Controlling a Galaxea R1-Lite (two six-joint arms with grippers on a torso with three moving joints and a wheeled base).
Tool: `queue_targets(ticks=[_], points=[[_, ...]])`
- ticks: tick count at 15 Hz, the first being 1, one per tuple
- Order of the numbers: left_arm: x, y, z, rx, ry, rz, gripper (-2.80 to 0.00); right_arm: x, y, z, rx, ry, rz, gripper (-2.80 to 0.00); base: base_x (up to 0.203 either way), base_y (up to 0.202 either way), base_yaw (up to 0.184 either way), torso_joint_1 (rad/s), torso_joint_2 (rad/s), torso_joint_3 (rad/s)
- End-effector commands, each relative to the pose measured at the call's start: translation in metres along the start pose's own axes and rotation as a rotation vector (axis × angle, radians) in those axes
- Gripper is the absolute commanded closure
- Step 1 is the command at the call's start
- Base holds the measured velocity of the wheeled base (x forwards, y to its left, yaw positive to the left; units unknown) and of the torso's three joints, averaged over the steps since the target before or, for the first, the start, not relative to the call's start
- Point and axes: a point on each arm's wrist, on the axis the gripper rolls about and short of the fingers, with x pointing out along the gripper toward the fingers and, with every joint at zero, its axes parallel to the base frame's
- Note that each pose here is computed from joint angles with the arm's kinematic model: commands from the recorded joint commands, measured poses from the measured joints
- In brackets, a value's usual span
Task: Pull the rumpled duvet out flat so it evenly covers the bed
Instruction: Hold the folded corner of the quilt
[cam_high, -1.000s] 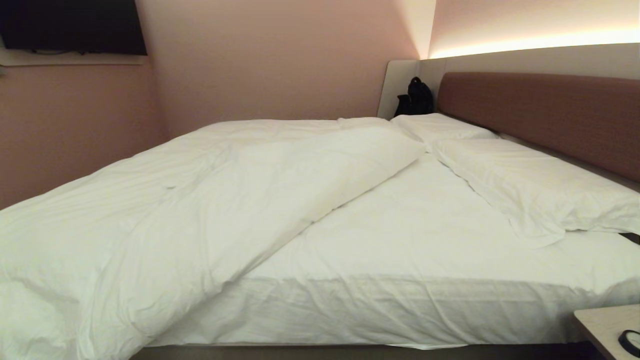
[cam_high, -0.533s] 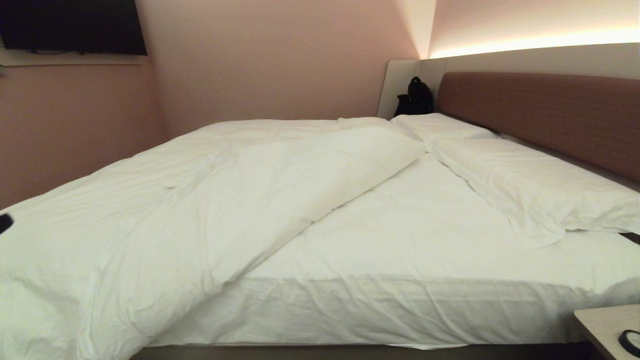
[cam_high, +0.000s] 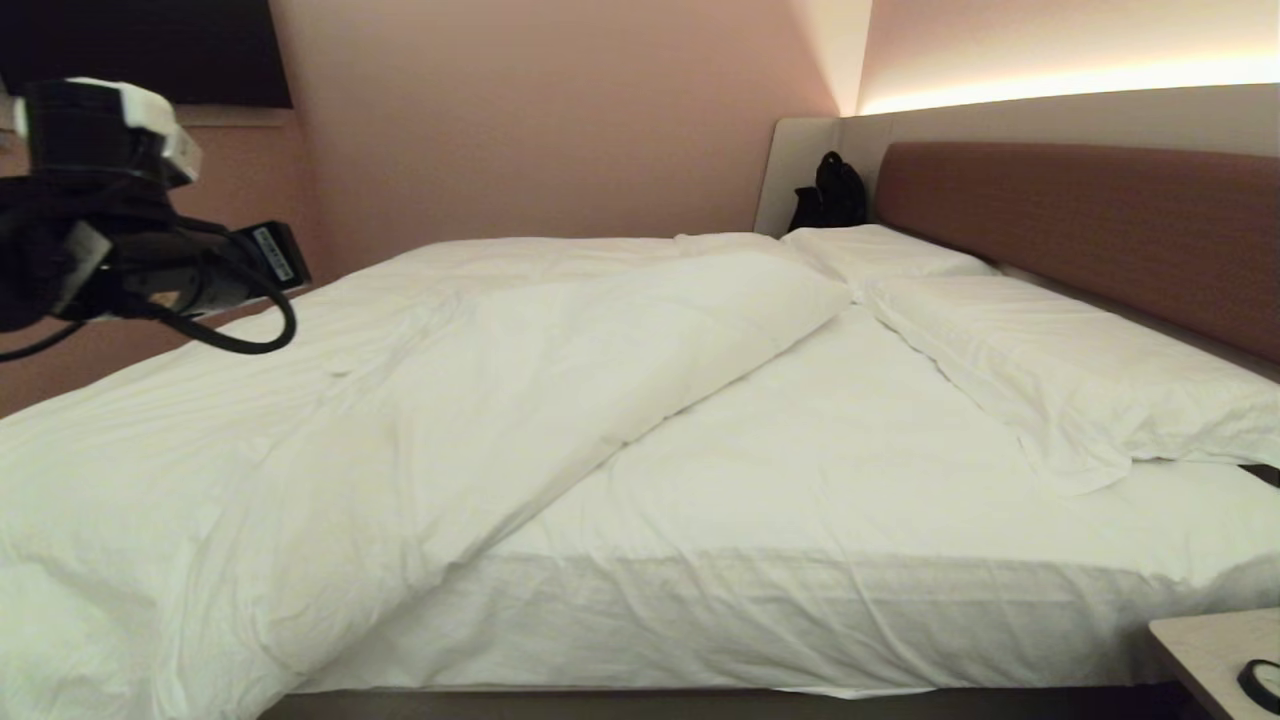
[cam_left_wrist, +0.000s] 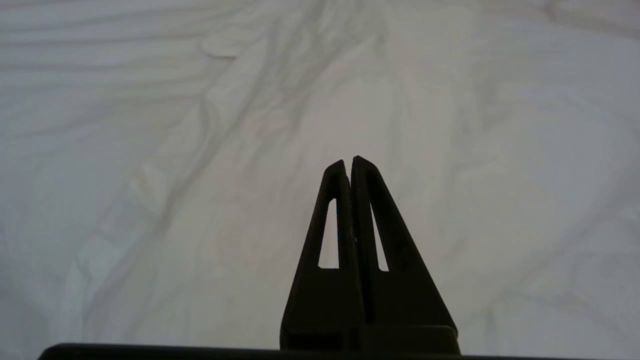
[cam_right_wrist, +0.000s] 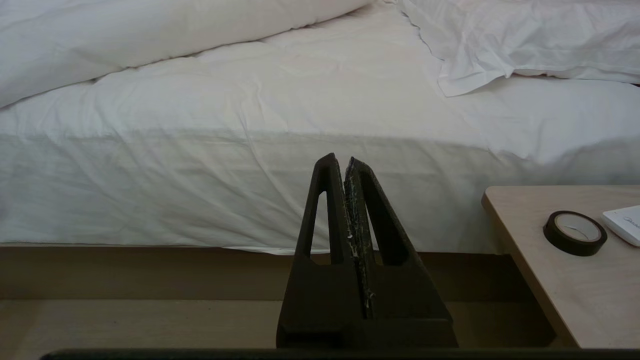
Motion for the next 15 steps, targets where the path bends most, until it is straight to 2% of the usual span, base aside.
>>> queue_targets(ticks=[1,6,9,15], points=[[0.094,0.005,-0.031,0.037,0.084,0.083,0.0,0.0,0.0,0.0,0.0,0.0,0.001,0.0,0.0,0.0,0.0,0.0,0.0,0.0],[0.157,0.033,-0.035,0.08,0.056,0.197,0.0,0.0,0.0,0.0,0.0,0.0,0.001,0.0,0.0,0.0,0.0,0.0,0.0,0.0],[0.174,0.054,-0.047,0.125,0.081,0.238,0.0,0.0,0.0,0.0,-0.001,0.0,0.001,0.0,0.0,0.0,0.0,0.0,0.0,0.0],[0.201,0.088,-0.074,0.121,0.125,0.292,0.0,0.0,0.0,0.0,0.0,0.0,0.001,0.0,0.0,0.0,0.0,0.0,0.0,0.0]])
